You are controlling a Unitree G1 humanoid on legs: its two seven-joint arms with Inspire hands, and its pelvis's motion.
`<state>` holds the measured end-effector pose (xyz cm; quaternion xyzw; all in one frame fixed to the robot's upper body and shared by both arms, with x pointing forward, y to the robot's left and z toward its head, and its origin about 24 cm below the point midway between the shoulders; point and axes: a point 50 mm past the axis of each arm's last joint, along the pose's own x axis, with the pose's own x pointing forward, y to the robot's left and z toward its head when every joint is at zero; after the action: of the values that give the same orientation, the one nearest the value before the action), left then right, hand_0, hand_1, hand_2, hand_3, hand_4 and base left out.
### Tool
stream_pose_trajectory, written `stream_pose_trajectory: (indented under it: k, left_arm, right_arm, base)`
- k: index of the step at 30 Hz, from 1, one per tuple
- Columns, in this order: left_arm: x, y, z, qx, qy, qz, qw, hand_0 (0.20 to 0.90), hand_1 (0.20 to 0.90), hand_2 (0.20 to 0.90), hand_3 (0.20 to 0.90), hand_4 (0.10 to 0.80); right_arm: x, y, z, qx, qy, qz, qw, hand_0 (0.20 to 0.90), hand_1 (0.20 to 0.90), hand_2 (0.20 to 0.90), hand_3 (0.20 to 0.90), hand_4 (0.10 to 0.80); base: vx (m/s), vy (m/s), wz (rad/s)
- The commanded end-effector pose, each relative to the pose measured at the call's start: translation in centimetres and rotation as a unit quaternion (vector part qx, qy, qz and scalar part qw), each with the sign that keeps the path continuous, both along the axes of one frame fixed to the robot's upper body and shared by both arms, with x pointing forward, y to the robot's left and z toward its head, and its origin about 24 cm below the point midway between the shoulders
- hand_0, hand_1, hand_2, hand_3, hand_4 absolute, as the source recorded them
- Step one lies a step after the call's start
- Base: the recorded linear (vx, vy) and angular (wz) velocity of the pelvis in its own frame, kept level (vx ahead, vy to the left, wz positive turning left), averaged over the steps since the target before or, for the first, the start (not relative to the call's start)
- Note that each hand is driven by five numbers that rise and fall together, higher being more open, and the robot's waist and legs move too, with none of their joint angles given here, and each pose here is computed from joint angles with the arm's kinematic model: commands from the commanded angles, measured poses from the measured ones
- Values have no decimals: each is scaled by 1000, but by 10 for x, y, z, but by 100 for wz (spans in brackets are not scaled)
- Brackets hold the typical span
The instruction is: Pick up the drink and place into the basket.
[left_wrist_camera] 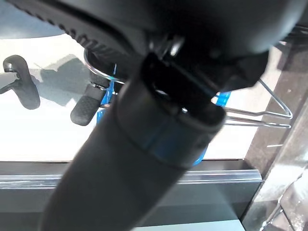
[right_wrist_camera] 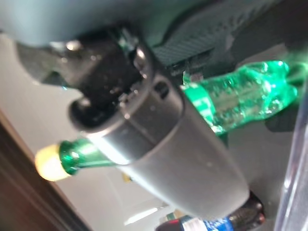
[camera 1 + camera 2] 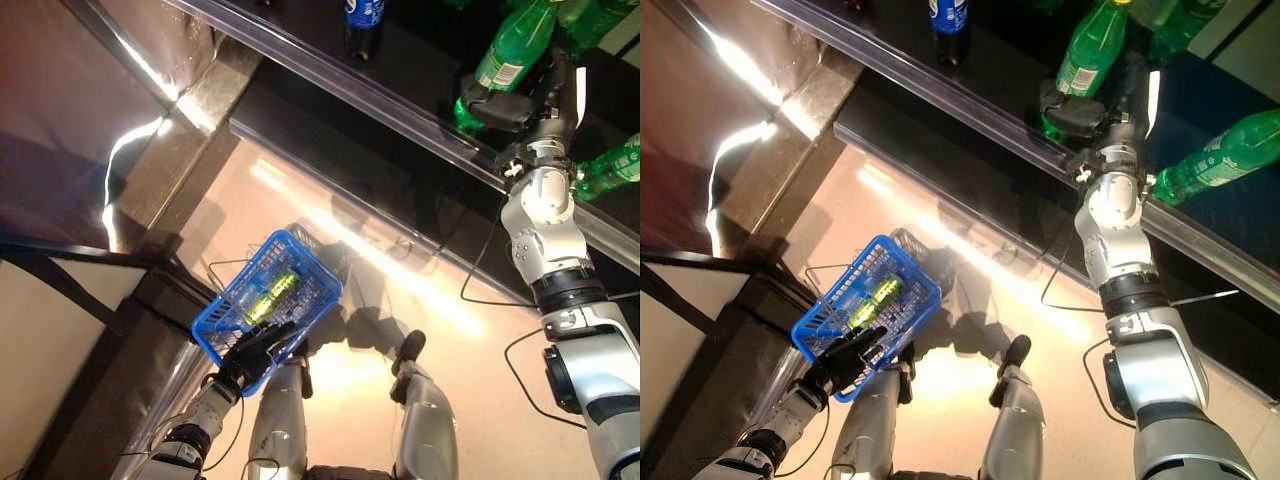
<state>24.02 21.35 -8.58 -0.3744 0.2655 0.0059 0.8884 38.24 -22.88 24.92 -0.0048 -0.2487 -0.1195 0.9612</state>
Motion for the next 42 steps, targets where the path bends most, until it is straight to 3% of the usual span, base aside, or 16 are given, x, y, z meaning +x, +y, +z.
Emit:
stream_pose_trajectory:
  k: [1, 10, 11, 42]
  left_arm:
    - [-15, -4, -3, 4, -13, -69, 998, 300, 300, 300, 200, 100]
    - [-16, -4, -3, 9, -11, -79, 997, 300, 300, 300, 200, 100]
    - [-16, -4, -3, 9, -11, -79, 997, 300, 300, 300, 200, 100]
    - [-18, -2, -4, 13, -10, -84, 996, 300, 300, 300, 200, 100]
  right_arm:
    - [-14, 2, 88, -34, -134, 15, 990, 900, 900, 900, 900, 800]
    - [-7, -1, 95, -28, -117, 13, 993, 900, 900, 900, 900, 800]
    - [-7, -1, 95, -29, -117, 12, 993, 300, 300, 300, 200, 100]
    - [-10, 9, 95, -54, -136, 28, 989, 300, 300, 300, 200, 100]
  base:
    - [4, -9, 4]
    - [1, -2, 0]
    - [0, 0, 0]
    - [1, 0, 0]
